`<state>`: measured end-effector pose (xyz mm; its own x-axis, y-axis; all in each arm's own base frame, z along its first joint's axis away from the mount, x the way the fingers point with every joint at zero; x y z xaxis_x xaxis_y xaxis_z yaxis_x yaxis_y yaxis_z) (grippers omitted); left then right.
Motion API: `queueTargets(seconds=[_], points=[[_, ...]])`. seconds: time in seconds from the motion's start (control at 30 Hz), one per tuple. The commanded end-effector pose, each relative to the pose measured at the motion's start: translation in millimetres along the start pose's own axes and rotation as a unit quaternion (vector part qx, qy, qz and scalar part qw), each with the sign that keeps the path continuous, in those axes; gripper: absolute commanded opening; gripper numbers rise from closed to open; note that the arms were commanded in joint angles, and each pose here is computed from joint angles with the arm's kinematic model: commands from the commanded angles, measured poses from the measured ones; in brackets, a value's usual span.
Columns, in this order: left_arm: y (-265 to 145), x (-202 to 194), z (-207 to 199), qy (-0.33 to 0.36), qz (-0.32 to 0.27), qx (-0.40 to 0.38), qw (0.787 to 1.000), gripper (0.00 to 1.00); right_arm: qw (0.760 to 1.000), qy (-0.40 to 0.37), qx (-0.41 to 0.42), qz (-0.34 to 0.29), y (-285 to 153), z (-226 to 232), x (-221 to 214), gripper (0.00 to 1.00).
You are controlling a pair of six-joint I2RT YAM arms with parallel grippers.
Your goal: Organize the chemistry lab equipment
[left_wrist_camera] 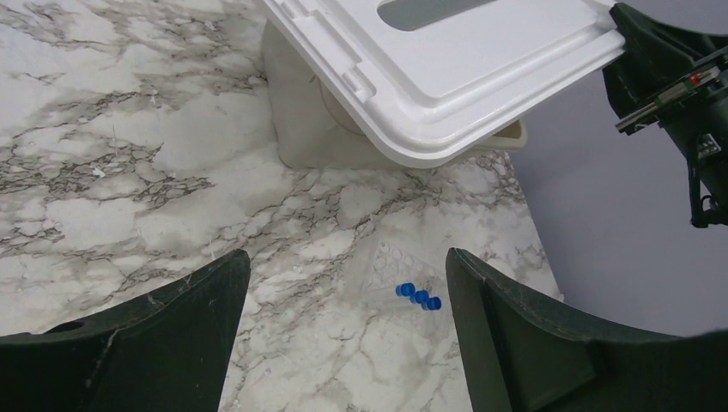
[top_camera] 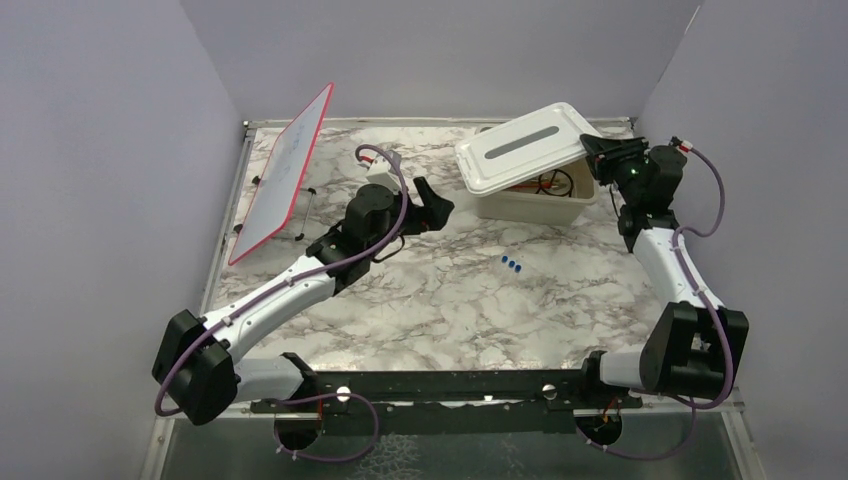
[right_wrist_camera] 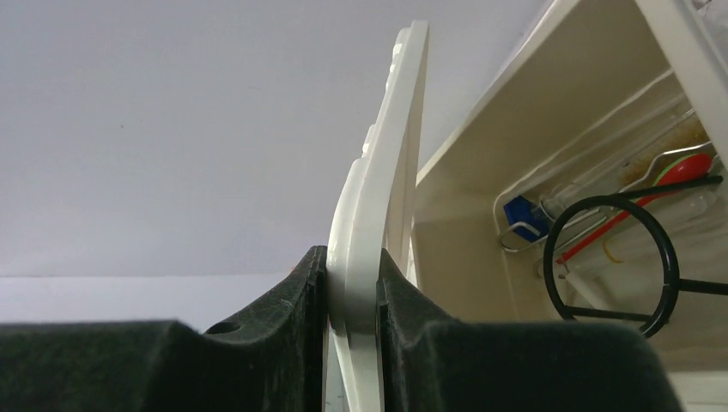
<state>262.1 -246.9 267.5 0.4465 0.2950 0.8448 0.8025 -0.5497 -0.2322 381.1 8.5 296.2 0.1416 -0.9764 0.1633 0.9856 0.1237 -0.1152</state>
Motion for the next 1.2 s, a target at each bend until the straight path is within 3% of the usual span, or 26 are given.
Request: queueTargets(seconds=[0.0,0.73,1.17], points=[[9,15,-13,0.007,-0.016,-0.033,0.999,0.87,0.997,-0.004,0.047,-0.068,-1,16,18,0.08],[53,3,-6,0.002,0.027,-0.057,0.998,0.87,0.991,-0.022,0.032,-0.127,-6,-22,29,0.16],[126,13,-6,0.002,0.042,-0.061,0.997,0.84,0.989,-0.046,-0.035,-0.136,-15,-54,26,0.35]])
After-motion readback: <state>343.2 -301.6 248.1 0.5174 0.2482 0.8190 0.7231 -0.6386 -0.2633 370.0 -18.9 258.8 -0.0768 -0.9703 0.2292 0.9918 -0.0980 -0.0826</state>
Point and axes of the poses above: each gripper's point midway between its finger pads, its own y axis out along the fingers, its own z axis along the line the jaws close on, x = y × z, the point moved 6 cm from there along -y, back along the fingers, and after that the axes turned 8 degrees about y, right-handed, at the moved point
